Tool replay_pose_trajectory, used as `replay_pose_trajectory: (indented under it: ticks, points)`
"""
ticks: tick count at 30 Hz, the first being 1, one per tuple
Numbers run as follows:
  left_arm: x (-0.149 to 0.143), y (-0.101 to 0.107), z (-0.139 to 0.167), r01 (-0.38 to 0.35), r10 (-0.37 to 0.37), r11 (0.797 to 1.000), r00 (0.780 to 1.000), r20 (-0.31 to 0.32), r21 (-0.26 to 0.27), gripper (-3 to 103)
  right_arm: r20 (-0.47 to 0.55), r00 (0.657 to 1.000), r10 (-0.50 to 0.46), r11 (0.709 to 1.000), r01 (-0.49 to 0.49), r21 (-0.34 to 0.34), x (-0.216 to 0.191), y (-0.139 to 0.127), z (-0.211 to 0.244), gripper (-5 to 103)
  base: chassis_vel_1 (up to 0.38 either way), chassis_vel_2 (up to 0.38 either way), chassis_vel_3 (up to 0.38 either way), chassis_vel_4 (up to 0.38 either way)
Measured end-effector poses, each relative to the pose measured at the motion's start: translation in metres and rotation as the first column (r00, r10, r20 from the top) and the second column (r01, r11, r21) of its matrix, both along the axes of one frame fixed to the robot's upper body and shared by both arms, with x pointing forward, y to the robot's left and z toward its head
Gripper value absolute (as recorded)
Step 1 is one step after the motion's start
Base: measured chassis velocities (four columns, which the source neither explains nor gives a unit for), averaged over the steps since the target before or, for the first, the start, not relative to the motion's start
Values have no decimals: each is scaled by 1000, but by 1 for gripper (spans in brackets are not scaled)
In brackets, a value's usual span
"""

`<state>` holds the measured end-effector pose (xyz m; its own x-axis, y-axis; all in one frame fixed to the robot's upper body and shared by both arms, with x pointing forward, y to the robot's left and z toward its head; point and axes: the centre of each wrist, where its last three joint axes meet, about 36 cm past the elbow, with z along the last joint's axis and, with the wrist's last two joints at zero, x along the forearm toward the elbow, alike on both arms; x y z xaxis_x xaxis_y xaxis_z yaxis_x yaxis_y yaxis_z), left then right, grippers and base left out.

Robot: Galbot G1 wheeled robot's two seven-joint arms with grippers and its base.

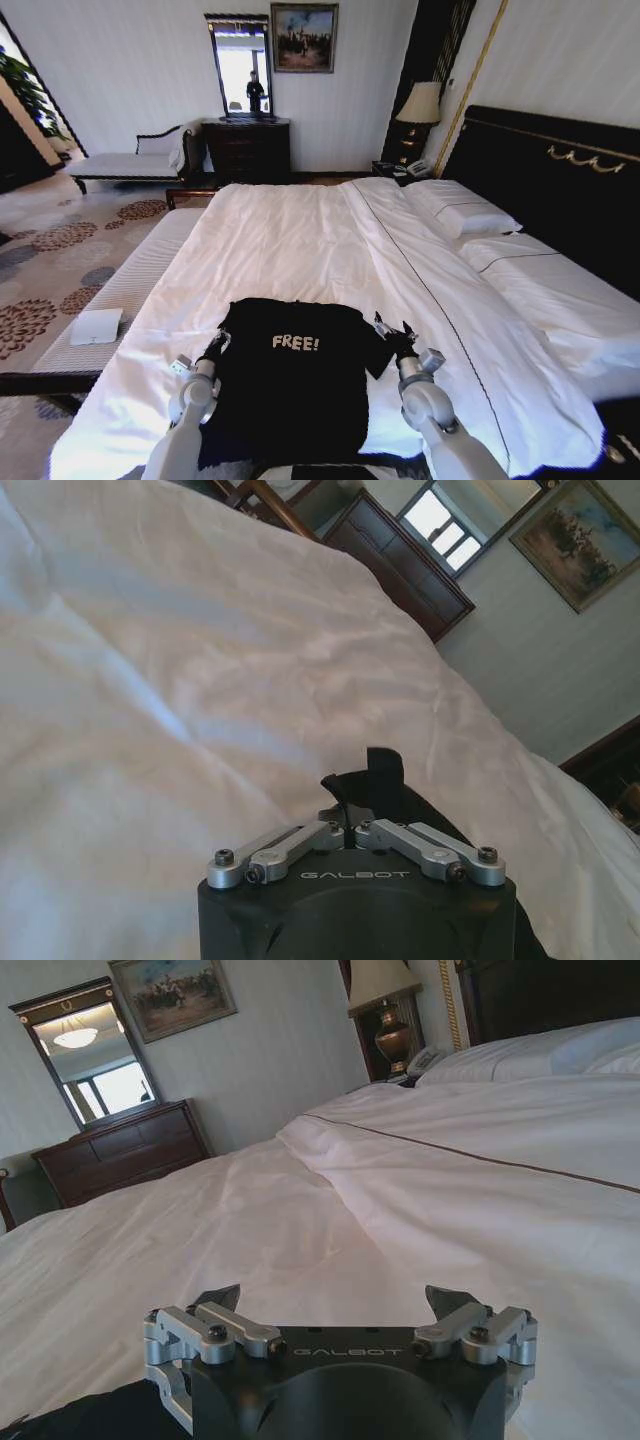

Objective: Fold the clothes on the bed.

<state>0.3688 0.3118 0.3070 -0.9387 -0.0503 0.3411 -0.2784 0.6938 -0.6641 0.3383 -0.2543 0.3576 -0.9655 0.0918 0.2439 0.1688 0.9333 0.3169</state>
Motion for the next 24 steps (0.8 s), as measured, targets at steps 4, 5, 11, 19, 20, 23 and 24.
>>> replay_pose_trajectory:
  ticks: [4, 5, 11, 19, 20, 23, 24]
  points:
    - [3, 10, 7, -9, 8, 1000, 1000, 15, 15, 0, -4, 1000, -5, 1000, 5, 3, -1, 0, 0, 100, 0, 0, 0, 0]
    - [3, 14, 8, -11, 11, 1000, 1000, 18, 21, 0, -4, 1000, -5, 1000, 5, 4, -1, 0, 0, 100, 0, 0, 0, 0]
    - [11, 30, 12, -16, 15, 999, 1000, 19, 51, 0, -4, 1000, -10, 1000, 11, 5, -2, 0, 0, 100, 0, 0, 0, 0]
    - [30, 54, 17, -27, 24, 996, 999, 33, 88, 0, -12, 1000, -16, 1000, 16, -6, -7, -4, -2, 100, 0, 0, 0, 0]
    - [32, 60, 19, -33, 30, 995, 999, 35, 95, 0, -13, 1000, -17, 1000, 17, -7, -6, -4, -3, 100, 0, 0, 0, 0]
    - [35, 69, 22, -42, 39, 994, 999, 37, 102, 0, -16, 1000, -22, 1000, 22, -6, -5, -5, -5, 100, 0, 0, 0, 0]
    - [36, 73, 23, -44, 40, 993, 999, 36, 107, 0, -14, 1000, -24, 1000, 24, -3, -4, -4, -4, 100, 0, 0, 0, 0]
